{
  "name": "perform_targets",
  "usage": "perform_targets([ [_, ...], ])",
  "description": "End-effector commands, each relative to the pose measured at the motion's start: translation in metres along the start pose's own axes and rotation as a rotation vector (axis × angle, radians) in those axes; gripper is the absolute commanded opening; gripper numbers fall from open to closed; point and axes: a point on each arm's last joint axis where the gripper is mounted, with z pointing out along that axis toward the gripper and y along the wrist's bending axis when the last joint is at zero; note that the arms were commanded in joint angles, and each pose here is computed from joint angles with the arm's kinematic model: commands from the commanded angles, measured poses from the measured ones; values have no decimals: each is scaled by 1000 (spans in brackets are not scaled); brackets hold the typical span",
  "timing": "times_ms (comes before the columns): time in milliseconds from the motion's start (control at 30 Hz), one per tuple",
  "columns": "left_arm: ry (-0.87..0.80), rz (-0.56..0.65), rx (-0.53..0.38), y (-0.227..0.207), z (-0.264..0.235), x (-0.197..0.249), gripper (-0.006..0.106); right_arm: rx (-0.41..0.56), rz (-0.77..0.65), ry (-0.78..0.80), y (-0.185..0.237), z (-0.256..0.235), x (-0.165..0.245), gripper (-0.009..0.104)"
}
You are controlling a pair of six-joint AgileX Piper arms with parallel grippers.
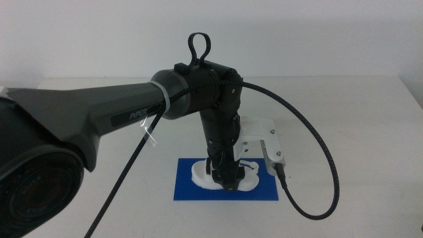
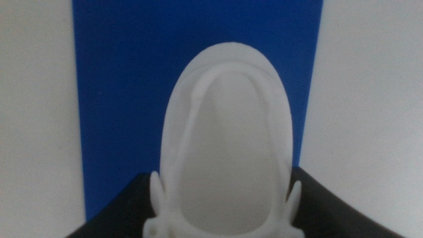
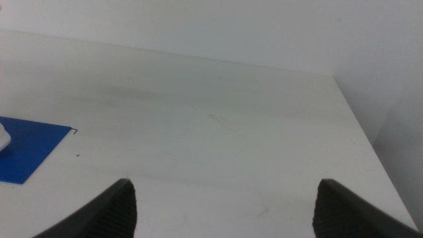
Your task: Use one arm to grab the shoe from the table and place it on the mat.
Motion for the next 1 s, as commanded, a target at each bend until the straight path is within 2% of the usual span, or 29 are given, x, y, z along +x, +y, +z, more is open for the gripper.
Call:
perform_targets([
  [0,-62,6,-72,3,-33,-6,4,7,-21,-63,0,1,-5,78],
  [167,-50,29,-80,4,-33,-5,9,7,-21,-63,0,1,-5,78],
  [433,-53,37,-79,3,-33,-5,44,7,-21,-63,0,1,-5,78],
  [467,-52,38,-81,4,-33,-5,60,7,-21,-63,0,1,-5,78],
  [500,-48,41,-83,4,-33,-5,71,7,-21,-63,0,1,-5,78],
  [700,-45,41,-79,3,-33,-4,83,7,-21,-63,0,1,-5,78],
  [967,-15,31,-45,1,-63,-5,85,7,-21,-63,0,1,-5,78],
])
